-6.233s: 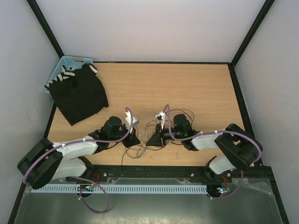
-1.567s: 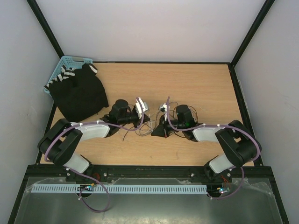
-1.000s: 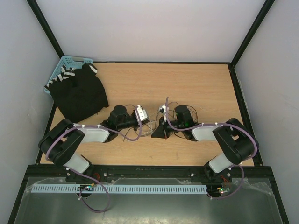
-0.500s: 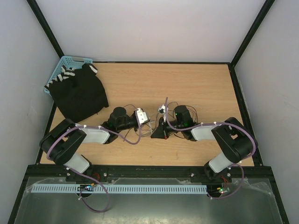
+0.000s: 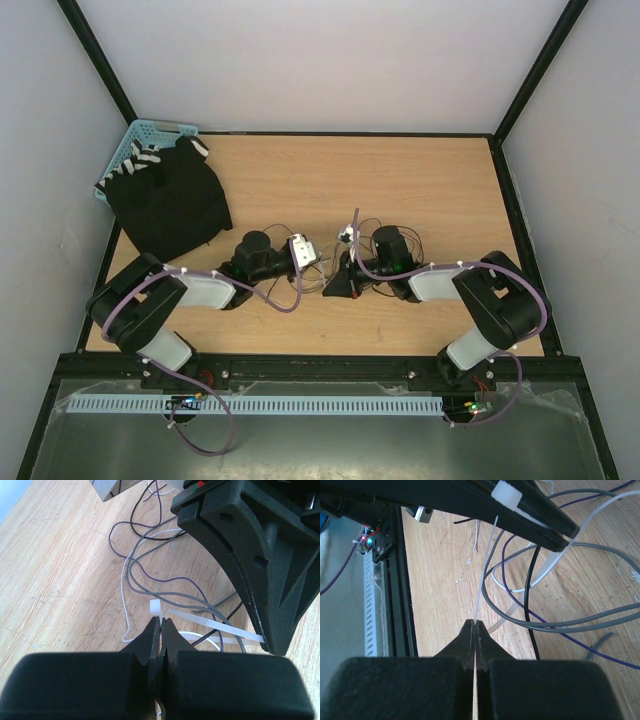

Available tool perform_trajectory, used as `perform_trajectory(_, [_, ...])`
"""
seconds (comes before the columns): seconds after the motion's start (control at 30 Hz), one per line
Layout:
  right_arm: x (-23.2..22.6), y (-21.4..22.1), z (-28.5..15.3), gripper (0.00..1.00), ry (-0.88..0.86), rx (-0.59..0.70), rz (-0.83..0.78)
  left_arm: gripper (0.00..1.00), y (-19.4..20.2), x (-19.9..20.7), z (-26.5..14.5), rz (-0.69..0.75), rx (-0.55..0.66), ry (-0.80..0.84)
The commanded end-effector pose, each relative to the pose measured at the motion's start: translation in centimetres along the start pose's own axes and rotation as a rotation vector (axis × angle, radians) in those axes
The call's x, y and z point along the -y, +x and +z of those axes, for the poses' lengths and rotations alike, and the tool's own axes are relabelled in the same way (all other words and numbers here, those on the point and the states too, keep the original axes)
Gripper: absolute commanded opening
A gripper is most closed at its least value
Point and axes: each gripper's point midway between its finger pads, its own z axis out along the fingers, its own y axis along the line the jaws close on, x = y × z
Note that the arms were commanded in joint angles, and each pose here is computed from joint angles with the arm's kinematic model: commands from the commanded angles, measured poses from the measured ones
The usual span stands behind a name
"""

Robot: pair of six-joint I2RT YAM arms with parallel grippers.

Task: Zip-tie the wires
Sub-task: Tie the cable at the center of the board.

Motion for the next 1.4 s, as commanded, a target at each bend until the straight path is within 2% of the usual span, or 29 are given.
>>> perform_trajectory(0.0, [-0.7,0.21,0.14,0.0,-0.031,-0.018,-0.012,0.0,-0.74,-0.75,0.19,0.028,0.04,-0.03])
perform_trajectory(1.37, [-0.35,-0.29,-0.11,0.0,0.009,-0.013,-0.036,0.0,-0.05,-0.03,-0.04,0.022,0.035,-0.012])
